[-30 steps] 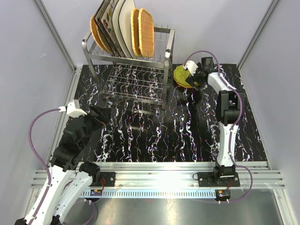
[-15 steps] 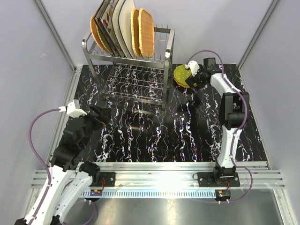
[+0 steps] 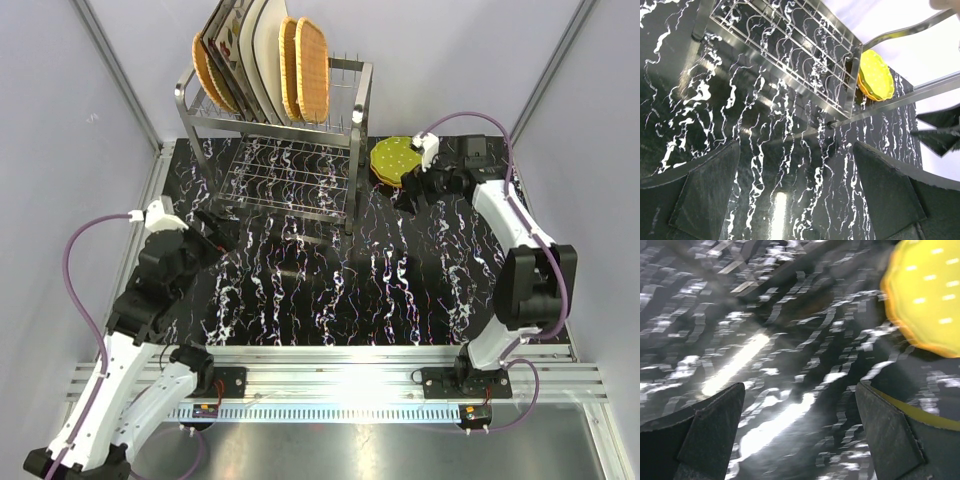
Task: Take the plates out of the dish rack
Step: Grab a plate with the left arm
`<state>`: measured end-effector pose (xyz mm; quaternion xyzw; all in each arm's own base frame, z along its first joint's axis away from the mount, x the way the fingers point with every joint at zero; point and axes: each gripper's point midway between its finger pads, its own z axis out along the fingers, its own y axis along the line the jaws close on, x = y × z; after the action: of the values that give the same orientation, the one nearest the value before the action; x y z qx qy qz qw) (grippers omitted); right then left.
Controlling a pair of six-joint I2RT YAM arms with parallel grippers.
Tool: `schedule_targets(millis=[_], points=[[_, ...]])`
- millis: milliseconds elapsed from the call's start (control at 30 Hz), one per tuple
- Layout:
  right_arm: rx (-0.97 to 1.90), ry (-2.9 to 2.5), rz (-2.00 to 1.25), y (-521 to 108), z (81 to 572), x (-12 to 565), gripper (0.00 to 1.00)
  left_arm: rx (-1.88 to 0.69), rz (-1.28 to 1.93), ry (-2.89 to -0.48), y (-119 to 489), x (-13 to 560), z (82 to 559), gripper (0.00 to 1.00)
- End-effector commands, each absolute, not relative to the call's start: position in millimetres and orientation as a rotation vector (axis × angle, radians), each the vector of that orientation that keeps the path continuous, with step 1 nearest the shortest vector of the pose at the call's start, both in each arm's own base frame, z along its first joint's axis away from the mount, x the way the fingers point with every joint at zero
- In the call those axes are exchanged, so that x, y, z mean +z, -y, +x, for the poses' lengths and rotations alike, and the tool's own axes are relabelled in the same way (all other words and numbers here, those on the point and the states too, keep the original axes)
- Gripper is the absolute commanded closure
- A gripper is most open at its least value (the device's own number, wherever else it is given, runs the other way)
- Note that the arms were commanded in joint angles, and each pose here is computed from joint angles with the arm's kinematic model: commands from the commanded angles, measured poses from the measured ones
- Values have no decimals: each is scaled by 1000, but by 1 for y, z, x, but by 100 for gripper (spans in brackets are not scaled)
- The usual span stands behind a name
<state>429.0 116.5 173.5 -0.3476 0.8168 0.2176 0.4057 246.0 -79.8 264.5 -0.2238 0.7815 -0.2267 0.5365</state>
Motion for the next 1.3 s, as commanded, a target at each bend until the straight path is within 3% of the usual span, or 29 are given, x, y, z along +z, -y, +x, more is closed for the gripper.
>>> schedule_targets(millis=[0, 467, 867, 1267], points=[[743, -2010, -819, -137, 397, 203, 0, -579, -492, -1800, 84, 298, 251, 1], [886, -1993, -768, -149, 346, 224, 0, -615, -257, -1719, 110, 402, 278, 1], [912, -1954, -756, -152, 342, 239, 0, -653, -157, -1680, 143, 469, 336, 2], [908, -1945, -763, -152, 337, 243, 0, -937, -83, -1621, 205, 516, 378, 18]])
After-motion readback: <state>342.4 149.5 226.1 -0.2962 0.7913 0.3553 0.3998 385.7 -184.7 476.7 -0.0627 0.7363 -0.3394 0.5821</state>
